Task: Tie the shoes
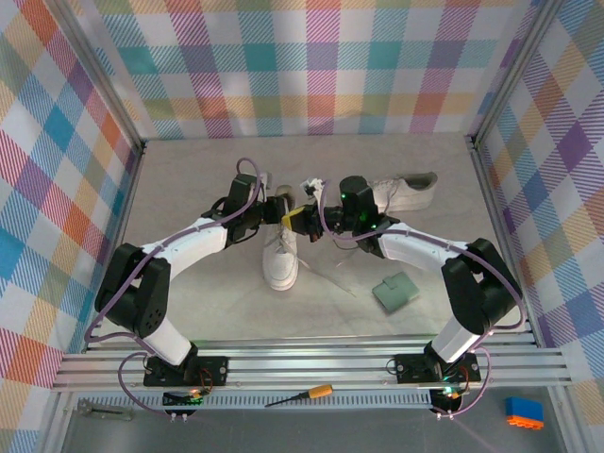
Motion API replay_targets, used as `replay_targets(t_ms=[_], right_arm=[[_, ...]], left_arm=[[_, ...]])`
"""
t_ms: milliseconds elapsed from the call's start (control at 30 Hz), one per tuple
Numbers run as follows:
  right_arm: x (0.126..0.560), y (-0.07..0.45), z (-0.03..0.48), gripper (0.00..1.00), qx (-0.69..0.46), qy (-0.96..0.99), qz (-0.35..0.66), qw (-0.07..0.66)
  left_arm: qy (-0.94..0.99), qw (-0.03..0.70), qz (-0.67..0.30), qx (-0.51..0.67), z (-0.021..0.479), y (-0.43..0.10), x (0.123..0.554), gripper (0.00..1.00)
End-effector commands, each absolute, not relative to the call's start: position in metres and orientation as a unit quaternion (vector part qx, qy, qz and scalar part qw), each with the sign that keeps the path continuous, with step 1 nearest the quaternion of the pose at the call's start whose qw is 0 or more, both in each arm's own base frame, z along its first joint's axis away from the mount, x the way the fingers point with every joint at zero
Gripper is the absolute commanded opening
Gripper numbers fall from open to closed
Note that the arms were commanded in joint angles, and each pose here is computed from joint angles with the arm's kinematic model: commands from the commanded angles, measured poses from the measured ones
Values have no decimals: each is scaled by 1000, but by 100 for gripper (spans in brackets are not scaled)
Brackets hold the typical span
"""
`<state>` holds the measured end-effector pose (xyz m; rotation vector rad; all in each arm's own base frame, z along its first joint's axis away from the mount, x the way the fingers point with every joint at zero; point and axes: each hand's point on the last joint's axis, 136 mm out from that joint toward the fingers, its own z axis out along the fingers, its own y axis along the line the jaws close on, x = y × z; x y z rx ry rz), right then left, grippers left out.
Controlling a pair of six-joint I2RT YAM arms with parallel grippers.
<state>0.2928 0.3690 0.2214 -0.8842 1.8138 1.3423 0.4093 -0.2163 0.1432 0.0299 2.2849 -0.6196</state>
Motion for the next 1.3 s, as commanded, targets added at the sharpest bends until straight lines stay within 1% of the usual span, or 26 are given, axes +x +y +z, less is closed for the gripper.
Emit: replay_targets(t_ms=[0, 300, 500, 800, 900, 967, 1000, 1033, 1100, 1133, 1200, 1267], right_arm=[[280, 367, 233, 0, -358, 684, 525, 357], [281, 366, 216, 0, -347, 704, 513, 347], [284, 366, 194, 0, -337, 735, 486, 331], [289, 379, 157, 0, -326, 779, 462, 272], [294, 381, 154, 1, -322, 785, 453, 274], [299, 376, 161, 8, -308, 787, 442, 300], [302, 371, 163, 13, -299, 790, 431, 317], [306, 364, 167, 19, -289, 794, 418, 333], [315, 346, 171, 35, -255, 813, 377, 364], [318, 337, 170, 41, -238, 823, 356, 373], [319, 320, 169, 47, -218, 835, 317, 393], [314, 313, 168, 50, -219, 837, 284, 412]], left_arm=[[876, 410, -252, 3, 165, -215, 426, 27], [869, 417, -266, 7, 174, -217, 422, 10], [864, 425, -269, 9, 179, -213, 418, 8], [859, 426, -283, 11, 183, -209, 412, 4], [860, 424, -283, 8, 181, -207, 411, 2], [861, 422, -282, 8, 180, -206, 412, 1], [863, 420, -281, 5, 178, -205, 412, 1], [864, 419, -279, 3, 177, -204, 412, 1], [867, 415, -276, 0, 175, -203, 413, 0], [869, 412, -275, -2, 174, -203, 413, 0], [874, 401, -274, -4, 173, -204, 415, 0], [886, 380, -265, -12, 166, -203, 416, 0]])
